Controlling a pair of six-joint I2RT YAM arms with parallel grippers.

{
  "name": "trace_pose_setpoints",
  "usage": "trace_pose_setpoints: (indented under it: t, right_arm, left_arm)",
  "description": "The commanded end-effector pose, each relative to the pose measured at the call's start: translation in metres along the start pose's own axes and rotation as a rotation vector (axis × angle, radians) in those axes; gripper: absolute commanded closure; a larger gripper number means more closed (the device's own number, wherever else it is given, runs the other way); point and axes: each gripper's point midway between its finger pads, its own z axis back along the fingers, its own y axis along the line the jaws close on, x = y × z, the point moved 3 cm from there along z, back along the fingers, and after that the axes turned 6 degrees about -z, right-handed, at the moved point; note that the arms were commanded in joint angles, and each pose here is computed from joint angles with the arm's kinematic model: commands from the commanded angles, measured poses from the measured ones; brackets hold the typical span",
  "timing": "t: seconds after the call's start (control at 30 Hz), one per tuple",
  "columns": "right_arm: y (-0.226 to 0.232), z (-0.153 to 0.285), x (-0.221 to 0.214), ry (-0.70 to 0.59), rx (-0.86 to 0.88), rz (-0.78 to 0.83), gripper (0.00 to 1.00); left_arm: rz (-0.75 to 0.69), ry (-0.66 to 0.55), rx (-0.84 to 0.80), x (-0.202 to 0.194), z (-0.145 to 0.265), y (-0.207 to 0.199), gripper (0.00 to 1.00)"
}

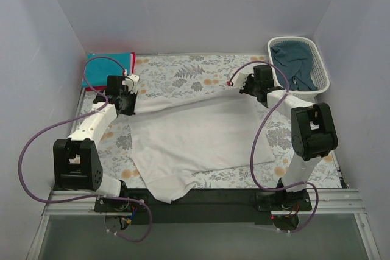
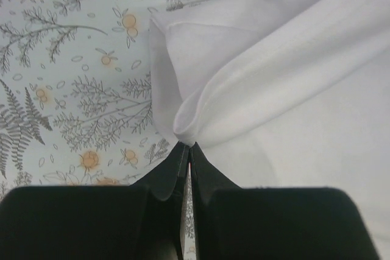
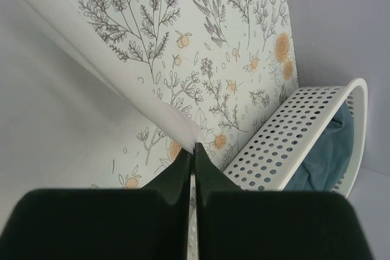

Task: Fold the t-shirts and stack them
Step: Fold the tshirt

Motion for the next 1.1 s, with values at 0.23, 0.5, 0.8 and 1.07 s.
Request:
trace_pose_setpoints:
  t: [0.23, 0.5, 0.8, 1.07]
  right_arm:
    - [0.006, 0.014, -0.008, -0.005, 0.03, 0.03, 0.99]
    - [0.018, 0.007, -0.019, 0.028, 0.068, 0.045, 0.99]
    - [0.037, 0.013, -0.031, 0.056, 0.121, 0.079, 0.99]
    - [0.029, 0.048, -0.02, 0.03, 0.129, 0.085, 0.5]
  left_arm:
    - [-0.027, 0.124, -0.025, -0.043, 0.025, -0.015, 1.0]
    - [-0.029, 0.186, -0.069, -0.062, 0.019, -0.038, 1.0]
    - [-0.058, 0.216, -0.117, -0.073, 0.02, -0.046, 0.89]
    - [-0.026, 0.138, -0.156, -0.035, 0.044, -0.031, 0.61]
